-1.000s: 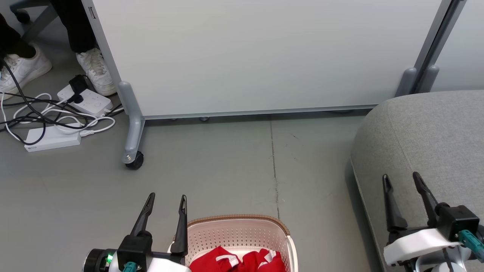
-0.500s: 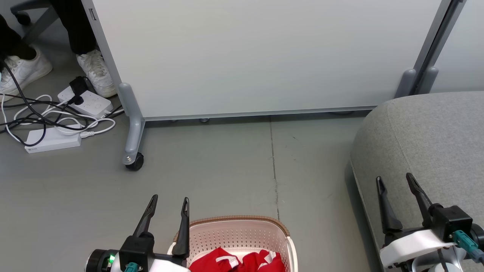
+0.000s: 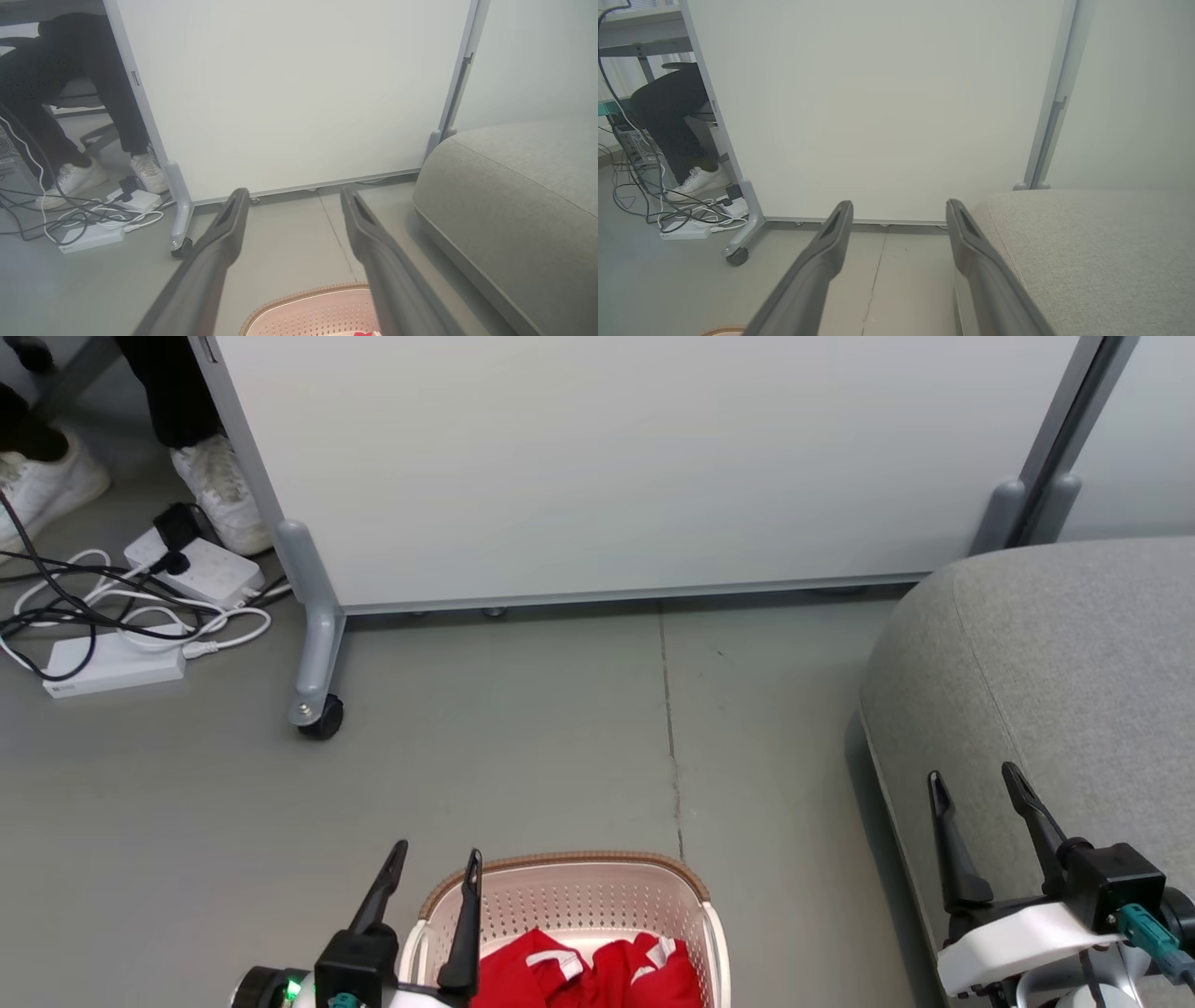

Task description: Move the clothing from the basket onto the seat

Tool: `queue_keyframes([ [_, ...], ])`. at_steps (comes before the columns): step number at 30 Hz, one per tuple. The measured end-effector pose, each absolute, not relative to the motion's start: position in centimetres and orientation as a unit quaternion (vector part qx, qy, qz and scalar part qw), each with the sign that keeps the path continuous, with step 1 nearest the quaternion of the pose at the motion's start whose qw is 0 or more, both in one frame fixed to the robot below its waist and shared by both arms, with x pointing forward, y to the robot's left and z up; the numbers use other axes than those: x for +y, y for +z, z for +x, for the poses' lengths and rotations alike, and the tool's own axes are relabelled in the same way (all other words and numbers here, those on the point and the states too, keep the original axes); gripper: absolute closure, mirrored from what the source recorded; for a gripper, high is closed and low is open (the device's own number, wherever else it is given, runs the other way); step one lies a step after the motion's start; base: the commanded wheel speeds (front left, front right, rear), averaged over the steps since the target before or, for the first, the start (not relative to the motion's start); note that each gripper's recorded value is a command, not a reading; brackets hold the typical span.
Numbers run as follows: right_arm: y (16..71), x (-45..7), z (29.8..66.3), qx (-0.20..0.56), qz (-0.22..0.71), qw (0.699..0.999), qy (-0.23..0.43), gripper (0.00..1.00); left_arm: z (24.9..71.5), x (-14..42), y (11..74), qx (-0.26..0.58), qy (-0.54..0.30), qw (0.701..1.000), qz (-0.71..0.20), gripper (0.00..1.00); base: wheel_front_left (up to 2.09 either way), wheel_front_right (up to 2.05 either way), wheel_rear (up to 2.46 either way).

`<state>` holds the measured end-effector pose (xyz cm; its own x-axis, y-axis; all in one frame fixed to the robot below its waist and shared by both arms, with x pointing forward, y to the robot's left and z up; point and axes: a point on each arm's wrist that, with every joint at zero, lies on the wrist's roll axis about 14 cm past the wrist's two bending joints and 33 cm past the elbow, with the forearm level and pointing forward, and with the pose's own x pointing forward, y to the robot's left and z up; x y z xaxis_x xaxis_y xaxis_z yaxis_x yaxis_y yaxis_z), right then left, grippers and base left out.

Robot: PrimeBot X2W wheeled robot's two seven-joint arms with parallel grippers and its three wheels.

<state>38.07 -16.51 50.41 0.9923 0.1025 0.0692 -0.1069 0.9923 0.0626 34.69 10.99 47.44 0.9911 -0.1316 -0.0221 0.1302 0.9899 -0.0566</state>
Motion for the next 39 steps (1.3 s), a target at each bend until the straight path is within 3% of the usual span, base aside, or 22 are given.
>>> queue_keyframes([
  [17,45.4,-19.7,42.2,0.027,0.008,1.0,0.01,0.0,38.3,6.3,34.0,0.214,-0.172,0.961,0.007,0.0,0.0,0.0,0.0],
  [27,39.3,-21.1,44.3,0.093,0.009,0.996,-0.008,0.0,37.1,6.4,21.5,0.386,-0.256,0.882,0.092,0.0,0.0,0.0,0.0],
  [39,31.1,-21.7,42.3,0.202,0.035,0.978,-0.027,0.0,38.2,6.3,12.7,0.494,-0.302,0.801,0.151,0.0,0.0,0.0,0.0],
])
